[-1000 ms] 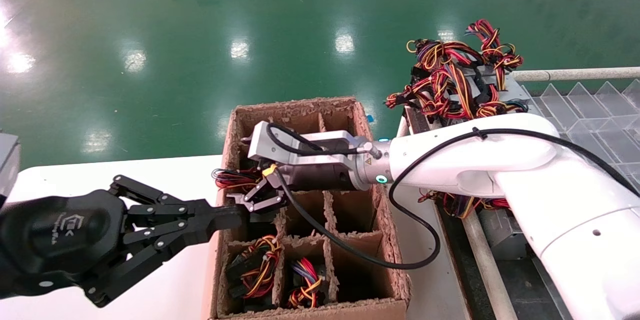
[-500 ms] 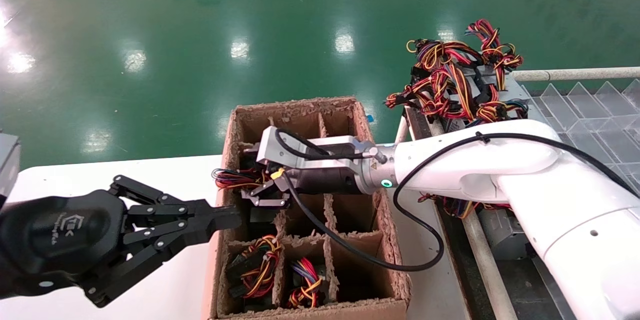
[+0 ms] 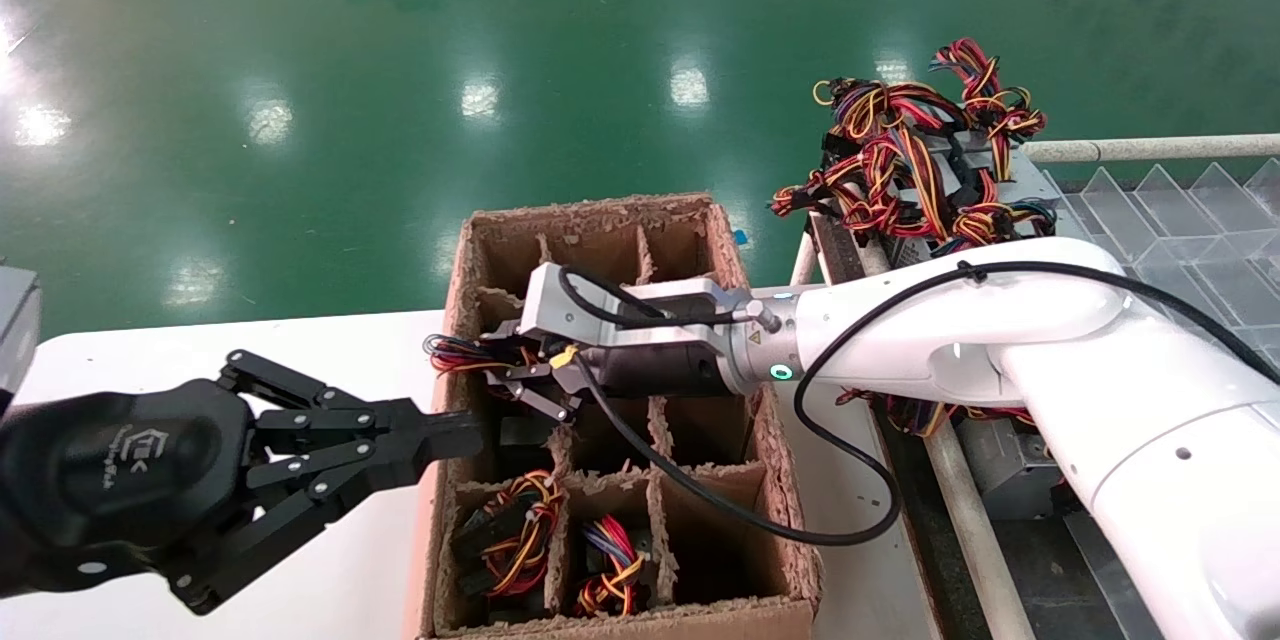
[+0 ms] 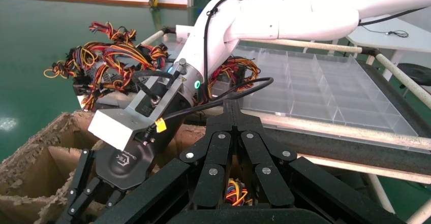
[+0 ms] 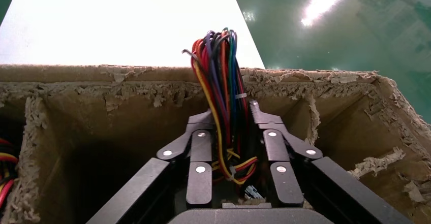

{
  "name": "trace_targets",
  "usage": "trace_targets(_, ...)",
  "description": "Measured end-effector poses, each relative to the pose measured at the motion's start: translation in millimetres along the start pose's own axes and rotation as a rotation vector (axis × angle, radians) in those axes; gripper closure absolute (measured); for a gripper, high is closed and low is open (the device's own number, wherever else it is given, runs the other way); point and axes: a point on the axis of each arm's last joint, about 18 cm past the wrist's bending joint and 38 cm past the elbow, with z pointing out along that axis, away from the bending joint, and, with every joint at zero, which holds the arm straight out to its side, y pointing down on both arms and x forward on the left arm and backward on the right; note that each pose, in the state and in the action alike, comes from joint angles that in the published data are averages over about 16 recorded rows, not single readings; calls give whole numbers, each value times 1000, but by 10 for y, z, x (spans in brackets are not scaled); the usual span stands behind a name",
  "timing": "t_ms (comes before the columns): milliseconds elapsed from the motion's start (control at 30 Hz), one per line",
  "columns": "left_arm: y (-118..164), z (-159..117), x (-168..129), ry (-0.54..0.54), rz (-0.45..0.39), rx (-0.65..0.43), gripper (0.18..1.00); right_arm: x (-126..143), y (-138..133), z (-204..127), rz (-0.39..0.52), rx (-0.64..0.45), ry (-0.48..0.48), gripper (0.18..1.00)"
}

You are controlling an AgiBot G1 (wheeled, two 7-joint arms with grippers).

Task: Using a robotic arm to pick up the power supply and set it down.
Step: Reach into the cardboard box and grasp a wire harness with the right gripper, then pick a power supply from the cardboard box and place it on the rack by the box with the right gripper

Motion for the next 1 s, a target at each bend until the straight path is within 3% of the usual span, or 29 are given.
trace_targets(167, 0, 0, 0, 0, 0, 0, 993, 43, -56, -14, -38, -6, 0, 866)
trace_targets(467, 0, 0, 0, 0, 0, 0, 993, 233, -322, -139, -162, -8, 23, 938)
trace_targets(700, 0, 0, 0, 0, 0, 0, 993, 504, -745, -450, -295, -14, 64, 956)
trace_targets(1000, 0, 0, 0, 0, 0, 0, 993, 835, -1482, -1033, -533, -90, 132, 959)
